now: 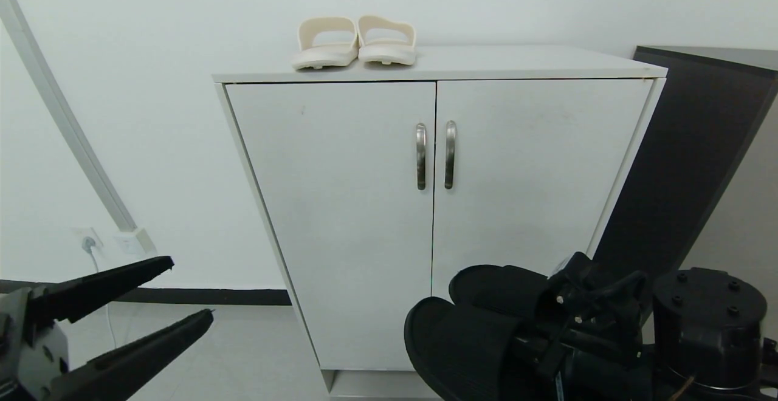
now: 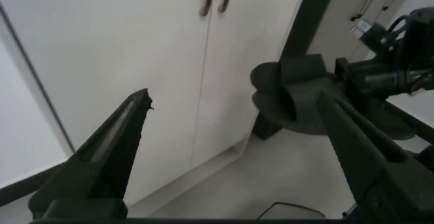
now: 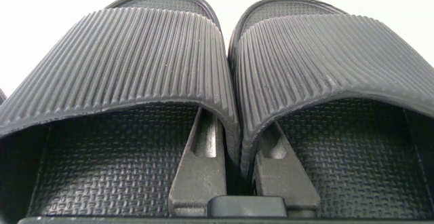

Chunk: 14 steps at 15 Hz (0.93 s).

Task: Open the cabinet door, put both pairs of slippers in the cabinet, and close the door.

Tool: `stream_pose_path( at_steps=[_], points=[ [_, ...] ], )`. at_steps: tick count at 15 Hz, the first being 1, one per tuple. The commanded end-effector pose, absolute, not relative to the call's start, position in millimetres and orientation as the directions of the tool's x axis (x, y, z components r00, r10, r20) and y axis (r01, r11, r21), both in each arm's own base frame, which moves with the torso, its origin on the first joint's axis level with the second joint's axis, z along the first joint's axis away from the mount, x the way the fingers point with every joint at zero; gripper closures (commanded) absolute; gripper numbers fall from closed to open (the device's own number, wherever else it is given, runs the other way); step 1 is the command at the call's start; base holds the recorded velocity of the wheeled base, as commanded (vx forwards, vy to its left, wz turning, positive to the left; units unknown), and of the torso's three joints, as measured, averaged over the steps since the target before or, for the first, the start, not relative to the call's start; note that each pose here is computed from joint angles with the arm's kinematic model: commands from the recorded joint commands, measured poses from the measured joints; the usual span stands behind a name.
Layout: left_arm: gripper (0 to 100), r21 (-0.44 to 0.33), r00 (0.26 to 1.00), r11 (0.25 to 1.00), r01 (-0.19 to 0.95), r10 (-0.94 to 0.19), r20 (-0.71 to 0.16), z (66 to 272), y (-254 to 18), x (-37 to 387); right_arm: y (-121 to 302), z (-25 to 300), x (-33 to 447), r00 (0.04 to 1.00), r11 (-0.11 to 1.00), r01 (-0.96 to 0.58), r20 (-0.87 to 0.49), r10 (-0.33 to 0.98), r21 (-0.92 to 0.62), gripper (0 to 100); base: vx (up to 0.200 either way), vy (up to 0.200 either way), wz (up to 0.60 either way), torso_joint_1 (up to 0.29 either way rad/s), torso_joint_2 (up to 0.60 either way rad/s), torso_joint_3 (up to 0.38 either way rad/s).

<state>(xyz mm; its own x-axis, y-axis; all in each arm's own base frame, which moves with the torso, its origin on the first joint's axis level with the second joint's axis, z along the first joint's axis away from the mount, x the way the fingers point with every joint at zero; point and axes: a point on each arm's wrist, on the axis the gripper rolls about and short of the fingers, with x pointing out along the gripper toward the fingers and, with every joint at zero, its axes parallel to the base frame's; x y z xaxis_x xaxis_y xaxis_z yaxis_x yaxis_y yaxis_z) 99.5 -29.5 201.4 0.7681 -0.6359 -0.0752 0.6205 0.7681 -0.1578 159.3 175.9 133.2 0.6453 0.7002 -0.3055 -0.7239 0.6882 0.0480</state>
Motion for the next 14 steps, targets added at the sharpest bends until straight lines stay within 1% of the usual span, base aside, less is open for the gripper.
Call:
stream_pose_path(
  at_steps=[1, 4, 6, 7, 9, 11, 14],
  points=[
    [0, -0.177, 0.725, 0.729, 0.661, -0.681, -0.101, 209.7, -42.1, 121.9, 177.3, 131.1, 159.5, 0.641, 0.686, -0.726, -0.314, 0.7, 0.048, 100, 0.0, 0.0, 0.0, 0.0, 0.0, 0.0],
    [0, -0.157, 0.681, 0.683, 0.714, -0.729, -0.07, 230.6, -62.5, 135.9, 177.9, 132.1, 160.0, 0.642, 0.686, -0.726, -0.309, 0.701, 0.05, 100, 0.0, 0.0, 0.0, 0.0, 0.0, 0.0],
    [0, -0.16, 0.645, 0.646, 0.746, -0.761, -0.068, 239.2, -77.3, 146.4, 178.1, 132.5, 160.2, 0.644, 0.687, -0.725, -0.308, 0.701, 0.049, 100, 0.0, 0.0, 0.0, 0.0, 0.0, 0.0],
    [0, -0.172, 0.61, 0.613, 0.771, -0.789, -0.073, 245.7, -95.3, 158.2, 177.7, 132.5, 159.9, 0.644, 0.688, -0.724, -0.308, 0.701, 0.051, 100, 0.0, 0.0, 0.0, 0.0, 0.0, 0.0],
    [0, -0.181, 0.573, 0.576, 0.797, -0.816, -0.073, 252.2, -116.5, 175.0, 177.9, 131.4, 160.0, 0.642, 0.687, -0.725, -0.312, 0.701, 0.051, 100, 0.0, 0.0, 0.0, 0.0, 0.0, 0.0],
    [0, -0.197, 0.538, 0.536, 0.821, -0.842, -0.05, 256.6, -139.1, 193.7, 179.3, 128.1, 161.8, 0.64, 0.689, -0.723, -0.325, 0.696, 0.054, 100, 0.0, 0.0, 0.0, 0.0, 0.0, 0.0],
    [0, -0.217, 0.497, 0.495, 0.841, -0.866, -0.05, 253.8, -170.9, 220.6, 180.5, 124.0, 162.9, 0.636, 0.69, -0.722, -0.341, 0.692, 0.055, 100, 0.0, 0.0, 0.0, 0.0, 0.0, 0.0]
  ],
)
